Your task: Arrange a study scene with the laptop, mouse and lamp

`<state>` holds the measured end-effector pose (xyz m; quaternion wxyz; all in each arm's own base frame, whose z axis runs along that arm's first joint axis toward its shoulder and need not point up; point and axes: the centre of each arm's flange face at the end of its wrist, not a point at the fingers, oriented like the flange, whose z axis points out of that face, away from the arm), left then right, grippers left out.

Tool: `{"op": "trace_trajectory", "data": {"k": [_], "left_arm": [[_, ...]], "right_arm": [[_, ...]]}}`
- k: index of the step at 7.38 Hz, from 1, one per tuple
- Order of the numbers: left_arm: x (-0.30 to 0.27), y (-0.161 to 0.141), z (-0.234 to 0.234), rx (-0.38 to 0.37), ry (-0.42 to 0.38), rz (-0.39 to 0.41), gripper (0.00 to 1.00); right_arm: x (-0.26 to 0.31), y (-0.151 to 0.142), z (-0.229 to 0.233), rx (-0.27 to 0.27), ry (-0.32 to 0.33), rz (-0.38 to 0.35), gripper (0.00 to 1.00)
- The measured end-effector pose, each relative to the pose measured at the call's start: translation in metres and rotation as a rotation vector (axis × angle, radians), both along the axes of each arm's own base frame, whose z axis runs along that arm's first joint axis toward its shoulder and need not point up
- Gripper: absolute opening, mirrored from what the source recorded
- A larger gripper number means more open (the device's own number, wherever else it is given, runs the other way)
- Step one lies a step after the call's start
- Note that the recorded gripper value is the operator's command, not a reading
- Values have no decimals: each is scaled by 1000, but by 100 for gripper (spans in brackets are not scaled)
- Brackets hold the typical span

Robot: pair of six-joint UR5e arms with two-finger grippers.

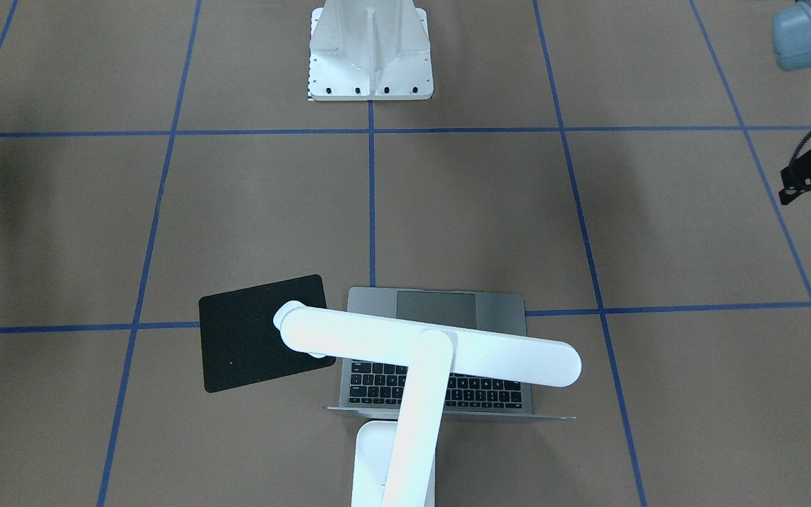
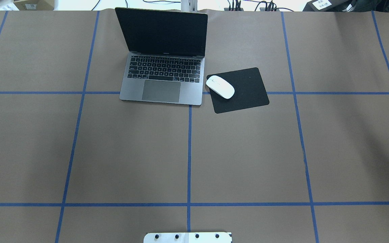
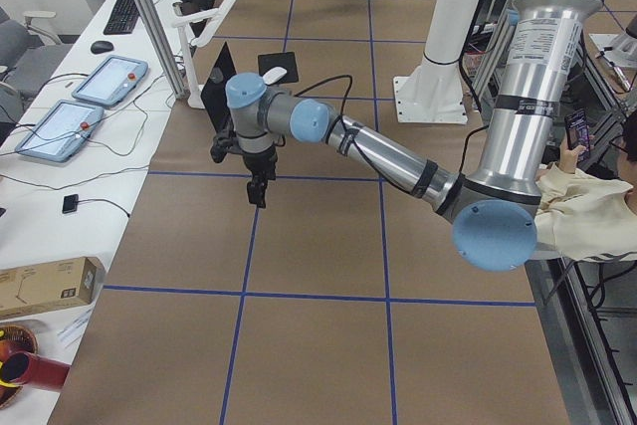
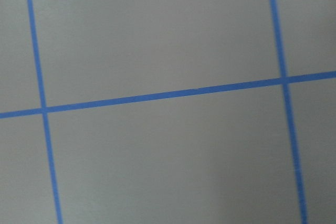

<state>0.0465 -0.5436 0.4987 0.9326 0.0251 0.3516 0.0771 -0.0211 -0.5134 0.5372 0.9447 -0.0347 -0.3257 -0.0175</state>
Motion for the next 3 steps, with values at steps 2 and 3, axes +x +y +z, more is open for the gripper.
{"op": "trace_trajectory", "data": {"k": [2, 3], "left_arm": [[-78, 4, 105, 12, 13, 31, 100], [-111, 15, 147, 8, 16, 41, 100]], "right_arm": [[2, 7, 8, -16, 2, 3, 100], [4, 9, 10, -20, 3, 4, 100]]}}
